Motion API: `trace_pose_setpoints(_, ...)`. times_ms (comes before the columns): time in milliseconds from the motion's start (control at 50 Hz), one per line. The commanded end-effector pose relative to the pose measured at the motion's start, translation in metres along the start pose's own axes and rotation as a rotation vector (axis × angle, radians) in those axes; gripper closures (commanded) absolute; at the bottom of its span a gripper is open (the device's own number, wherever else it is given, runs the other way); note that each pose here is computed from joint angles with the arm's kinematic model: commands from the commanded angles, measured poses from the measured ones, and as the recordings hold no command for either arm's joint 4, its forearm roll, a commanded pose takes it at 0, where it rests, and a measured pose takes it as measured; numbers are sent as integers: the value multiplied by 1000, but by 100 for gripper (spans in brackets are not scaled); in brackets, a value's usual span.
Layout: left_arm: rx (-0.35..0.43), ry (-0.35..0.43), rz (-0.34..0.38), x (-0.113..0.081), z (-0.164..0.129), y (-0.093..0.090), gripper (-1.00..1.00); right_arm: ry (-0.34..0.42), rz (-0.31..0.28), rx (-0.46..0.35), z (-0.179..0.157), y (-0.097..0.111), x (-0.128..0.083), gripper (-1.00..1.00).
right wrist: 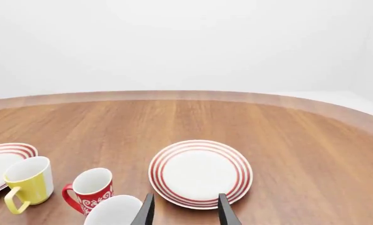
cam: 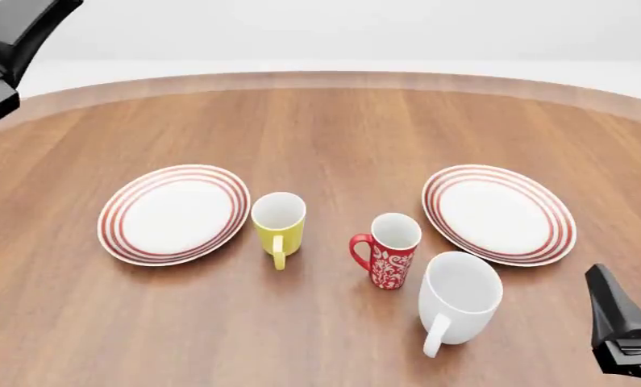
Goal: Put the red mug on the left plate.
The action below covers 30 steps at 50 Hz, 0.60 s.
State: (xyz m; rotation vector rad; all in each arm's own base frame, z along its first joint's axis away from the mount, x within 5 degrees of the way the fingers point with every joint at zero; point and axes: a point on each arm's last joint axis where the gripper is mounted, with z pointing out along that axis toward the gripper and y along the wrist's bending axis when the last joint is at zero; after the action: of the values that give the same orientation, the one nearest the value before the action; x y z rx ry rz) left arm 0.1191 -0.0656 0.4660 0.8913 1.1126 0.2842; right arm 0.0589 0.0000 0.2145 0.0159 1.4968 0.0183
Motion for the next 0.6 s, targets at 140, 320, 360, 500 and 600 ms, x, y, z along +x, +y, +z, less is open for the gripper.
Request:
trace_pose_setpoints(140,130,24,102,-17,40,3,-100,0,0,0,0,0,0,-100)
trace_pose_setpoints(320,148,47,108,-27,55,16,-100,0,0,0,0,0,0,-100)
trace_pose_setpoints(360,175,58,94,-30,60,15,-100,0,0,0,0,0,0,-100)
trace_pose_setpoints(500,283,75,22,-46,75,12,-100,0,0,0,0,0,0,-100)
trace_pose_setpoints(600,307,63,-37,-61,80,19,-100,0,0,0,0,0,0,-100)
